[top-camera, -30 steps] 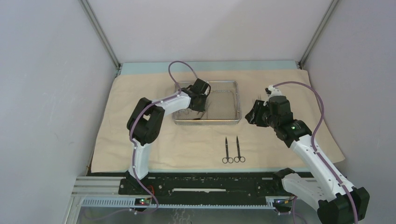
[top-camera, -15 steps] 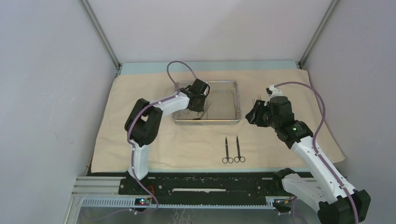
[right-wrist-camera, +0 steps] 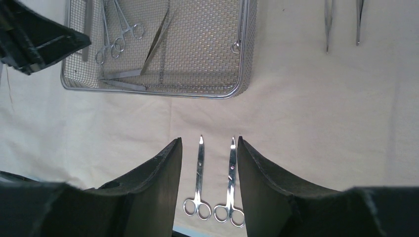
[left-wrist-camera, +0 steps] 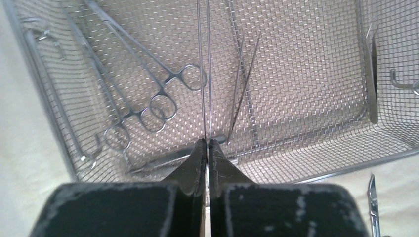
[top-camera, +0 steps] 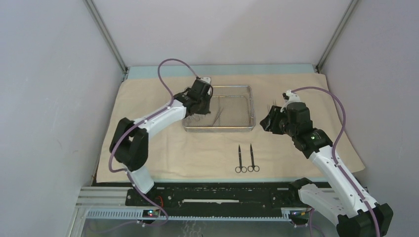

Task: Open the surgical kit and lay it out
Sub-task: Pick up the medical item from the container, then place the medical item in the surgical kit.

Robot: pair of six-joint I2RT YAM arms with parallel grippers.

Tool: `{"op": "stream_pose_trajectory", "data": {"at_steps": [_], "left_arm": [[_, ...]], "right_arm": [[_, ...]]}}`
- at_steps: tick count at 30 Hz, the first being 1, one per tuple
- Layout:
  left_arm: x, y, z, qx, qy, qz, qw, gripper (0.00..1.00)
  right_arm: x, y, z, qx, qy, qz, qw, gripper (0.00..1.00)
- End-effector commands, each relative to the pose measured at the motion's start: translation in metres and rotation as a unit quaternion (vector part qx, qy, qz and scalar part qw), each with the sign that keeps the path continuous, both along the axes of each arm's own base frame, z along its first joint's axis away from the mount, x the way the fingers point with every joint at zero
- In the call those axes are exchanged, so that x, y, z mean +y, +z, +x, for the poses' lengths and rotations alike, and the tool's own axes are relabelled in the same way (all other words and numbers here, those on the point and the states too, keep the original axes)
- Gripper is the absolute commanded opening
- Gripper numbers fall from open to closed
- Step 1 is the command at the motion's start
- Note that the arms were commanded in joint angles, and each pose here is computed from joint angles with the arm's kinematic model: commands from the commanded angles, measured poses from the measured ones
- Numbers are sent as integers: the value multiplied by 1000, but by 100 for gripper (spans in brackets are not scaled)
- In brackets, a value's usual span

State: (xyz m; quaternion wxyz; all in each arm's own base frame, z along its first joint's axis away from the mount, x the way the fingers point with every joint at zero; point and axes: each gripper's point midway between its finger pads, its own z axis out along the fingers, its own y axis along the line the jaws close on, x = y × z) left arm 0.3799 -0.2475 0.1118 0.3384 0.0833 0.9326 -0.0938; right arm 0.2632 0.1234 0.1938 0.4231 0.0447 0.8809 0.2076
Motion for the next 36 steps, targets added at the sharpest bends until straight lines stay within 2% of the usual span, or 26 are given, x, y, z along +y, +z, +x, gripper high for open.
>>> {"op": "stream_pose_trajectory", "data": {"at_steps": [1,4,10,15,28,36], "left_arm": [[33,44,-4,-52,56,-18,997,0],[67,58,-8,-68,92,-18,993,0],[139,50,-8,-62,159,6,985,0],[173,37,5,-48,179,34,982,0],[204,-38,34,46,156,86,983,0],[217,-64,38,88,148,86,981,0]], "right_arm": [[-2,23,5,-35,0,4,999,53],[-1,25,4,-39,1,7,999,53],[0,29,2,-45,4,11,999,53],[1,31,2,-47,7,15,999,53],[-3,36,0,-55,2,17,998,53],[-1,32,2,-48,5,18,999,54]]}}
